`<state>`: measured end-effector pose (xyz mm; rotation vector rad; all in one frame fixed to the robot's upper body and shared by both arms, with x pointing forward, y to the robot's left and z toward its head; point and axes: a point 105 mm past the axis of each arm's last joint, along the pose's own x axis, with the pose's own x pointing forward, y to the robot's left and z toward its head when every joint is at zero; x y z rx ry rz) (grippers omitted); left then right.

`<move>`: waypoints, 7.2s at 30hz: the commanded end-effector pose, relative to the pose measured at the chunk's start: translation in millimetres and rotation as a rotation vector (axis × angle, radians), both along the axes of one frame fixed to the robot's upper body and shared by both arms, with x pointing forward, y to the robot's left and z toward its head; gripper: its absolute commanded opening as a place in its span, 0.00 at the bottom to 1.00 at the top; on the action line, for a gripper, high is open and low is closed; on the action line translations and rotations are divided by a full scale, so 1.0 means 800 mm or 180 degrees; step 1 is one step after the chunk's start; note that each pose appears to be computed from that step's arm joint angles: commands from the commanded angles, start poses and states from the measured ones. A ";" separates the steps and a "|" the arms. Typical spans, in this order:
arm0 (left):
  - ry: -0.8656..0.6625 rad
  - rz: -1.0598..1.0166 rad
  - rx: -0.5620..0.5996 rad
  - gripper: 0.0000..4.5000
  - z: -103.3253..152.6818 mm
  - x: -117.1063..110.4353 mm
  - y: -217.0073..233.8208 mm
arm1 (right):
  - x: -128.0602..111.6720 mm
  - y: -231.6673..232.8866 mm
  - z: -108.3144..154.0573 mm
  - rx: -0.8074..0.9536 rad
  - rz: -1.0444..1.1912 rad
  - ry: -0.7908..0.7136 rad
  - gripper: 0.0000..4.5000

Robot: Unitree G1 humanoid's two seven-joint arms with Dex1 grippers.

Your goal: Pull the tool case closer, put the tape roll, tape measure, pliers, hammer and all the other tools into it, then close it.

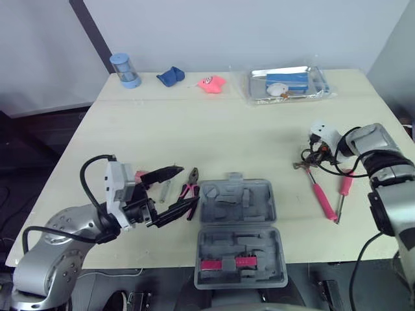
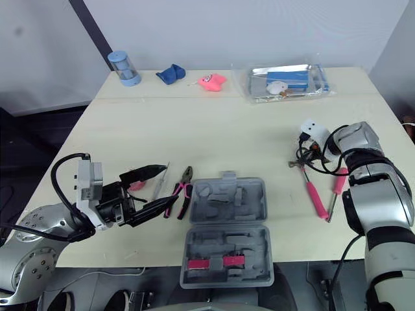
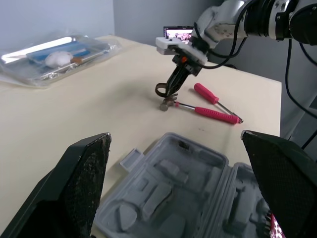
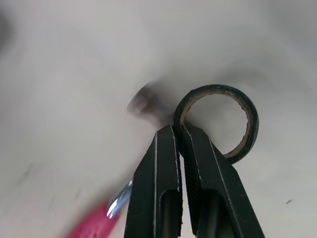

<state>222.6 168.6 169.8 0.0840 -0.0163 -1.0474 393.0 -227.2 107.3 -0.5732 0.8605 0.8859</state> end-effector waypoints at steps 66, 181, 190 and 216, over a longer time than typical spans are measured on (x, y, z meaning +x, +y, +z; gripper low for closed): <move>-0.0045 0.1004 -0.0014 1.00 -0.028 -0.042 0.094 | -0.088 0.365 -0.013 -0.0189 0.2601 -0.0439 0.00; 0.0497 0.2022 0.0345 1.00 -0.108 -0.044 0.212 | -0.274 -0.131 -0.042 0.1700 -0.1576 -0.1663 0.98; 0.0523 0.2643 0.0295 1.00 -0.108 0.001 0.198 | -0.245 -0.045 0.005 0.2119 -0.0518 -0.1506 0.98; 0.1137 0.3661 0.0412 1.00 -0.163 0.090 0.145 | -0.204 0.086 0.090 0.2510 0.1516 -0.1495 0.98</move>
